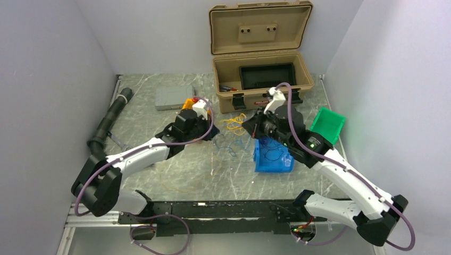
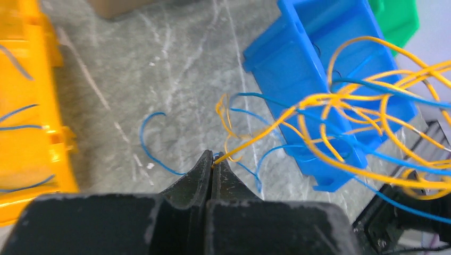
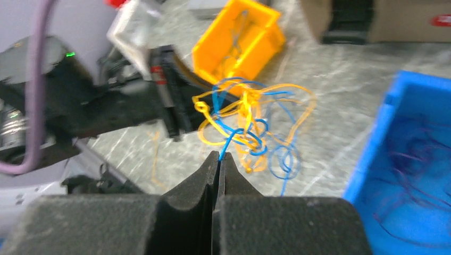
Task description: Untangle the cables
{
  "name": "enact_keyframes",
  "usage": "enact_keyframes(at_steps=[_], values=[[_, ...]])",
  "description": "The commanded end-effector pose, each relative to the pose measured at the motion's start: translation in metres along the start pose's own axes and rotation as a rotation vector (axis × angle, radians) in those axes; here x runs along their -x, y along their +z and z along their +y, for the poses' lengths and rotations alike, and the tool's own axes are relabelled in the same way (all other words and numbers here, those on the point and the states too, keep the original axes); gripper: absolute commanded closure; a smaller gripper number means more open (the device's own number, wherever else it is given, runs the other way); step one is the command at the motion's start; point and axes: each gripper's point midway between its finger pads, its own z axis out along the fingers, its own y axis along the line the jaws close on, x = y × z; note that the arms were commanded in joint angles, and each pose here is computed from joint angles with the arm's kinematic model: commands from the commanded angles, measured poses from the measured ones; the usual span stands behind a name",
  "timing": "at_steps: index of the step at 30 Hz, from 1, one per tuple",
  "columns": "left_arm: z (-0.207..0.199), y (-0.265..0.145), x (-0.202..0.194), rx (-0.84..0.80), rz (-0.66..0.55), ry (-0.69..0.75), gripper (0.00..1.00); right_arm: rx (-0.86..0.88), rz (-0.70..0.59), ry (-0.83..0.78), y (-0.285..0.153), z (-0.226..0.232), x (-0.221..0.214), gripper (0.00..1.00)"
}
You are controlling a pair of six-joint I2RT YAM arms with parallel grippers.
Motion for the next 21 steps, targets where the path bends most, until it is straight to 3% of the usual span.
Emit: enact_keyframes(at_steps=[1, 5, 10, 17, 21], values=[[0.032, -0.03, 0.05, 0.143, -0.159, -0.013, 1.0, -0.326, -0.12, 0.087, -0.036, -0.063, 0.01, 1.0], [0.086, -0.076, 0.065, 0.248, -0.19, -0.169, 1.0, -0.57, -0.199, 0.173, -0.075, -0.114, -0.006, 1.0], [0.129, -0.146, 0.086, 0.416, -0.341, -0.28, 1.0, -0.681, -0.322, 0.273, -0.116, -0.145, -0.018, 1.0], [0.127, -0.188, 0.1, 0.492, -0.45, -0.306, 1.0, -0.594, -0.303, 0.258, -0.112, -0.135, -0.021, 1.0], [0.118, -0.198, 0.109, 0.481, -0.465, -0.255, 1.0, -0.425, -0.24, 0.177, -0.092, -0.104, -0.017, 1.0]])
